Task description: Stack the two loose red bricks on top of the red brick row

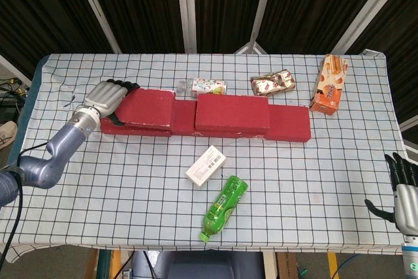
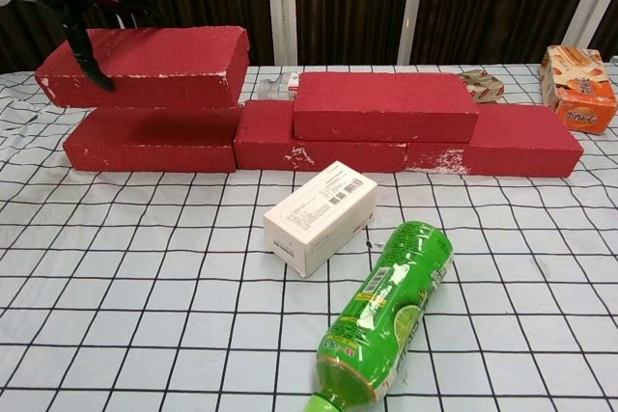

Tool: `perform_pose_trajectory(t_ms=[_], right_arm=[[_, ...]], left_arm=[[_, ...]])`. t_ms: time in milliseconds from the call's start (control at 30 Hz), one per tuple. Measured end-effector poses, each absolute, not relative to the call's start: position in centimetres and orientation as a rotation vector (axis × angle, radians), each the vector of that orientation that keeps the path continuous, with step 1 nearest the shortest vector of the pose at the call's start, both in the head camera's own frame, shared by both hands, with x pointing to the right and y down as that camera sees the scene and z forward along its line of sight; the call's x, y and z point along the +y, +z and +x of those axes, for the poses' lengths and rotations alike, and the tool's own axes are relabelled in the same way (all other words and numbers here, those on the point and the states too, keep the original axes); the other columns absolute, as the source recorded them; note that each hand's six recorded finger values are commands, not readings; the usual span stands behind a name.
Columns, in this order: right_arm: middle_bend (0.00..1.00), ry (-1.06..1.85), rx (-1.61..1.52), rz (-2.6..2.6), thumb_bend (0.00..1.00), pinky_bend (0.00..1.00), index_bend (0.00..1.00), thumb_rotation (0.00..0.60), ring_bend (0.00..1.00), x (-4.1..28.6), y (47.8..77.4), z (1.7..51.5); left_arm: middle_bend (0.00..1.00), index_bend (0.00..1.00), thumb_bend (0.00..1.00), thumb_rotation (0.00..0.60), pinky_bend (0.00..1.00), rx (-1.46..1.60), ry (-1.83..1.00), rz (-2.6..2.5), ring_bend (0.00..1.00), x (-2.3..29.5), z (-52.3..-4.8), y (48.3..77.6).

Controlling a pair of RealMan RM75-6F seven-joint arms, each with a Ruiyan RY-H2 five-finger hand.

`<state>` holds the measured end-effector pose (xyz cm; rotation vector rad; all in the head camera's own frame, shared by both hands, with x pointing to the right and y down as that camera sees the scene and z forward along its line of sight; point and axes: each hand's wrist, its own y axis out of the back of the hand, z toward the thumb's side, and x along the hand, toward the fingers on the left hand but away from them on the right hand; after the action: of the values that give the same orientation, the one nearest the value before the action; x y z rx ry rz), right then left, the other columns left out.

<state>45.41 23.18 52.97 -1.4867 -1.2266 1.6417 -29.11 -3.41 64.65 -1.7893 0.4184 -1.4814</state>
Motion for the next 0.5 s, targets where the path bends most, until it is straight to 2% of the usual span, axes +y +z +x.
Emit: perform_pose_trajectory(t_ms=[500], right_arm=[[0.0, 1.649, -1.238, -1.43, 0.21, 0.0, 0.0, 0.6, 0.0, 23.0, 52.9, 45.5]], left_arm=[[0.27, 0.26, 0.21, 0.6, 0.26, 0.404, -1.555, -1.826, 0.2, -5.1, -27.8, 67.3]])
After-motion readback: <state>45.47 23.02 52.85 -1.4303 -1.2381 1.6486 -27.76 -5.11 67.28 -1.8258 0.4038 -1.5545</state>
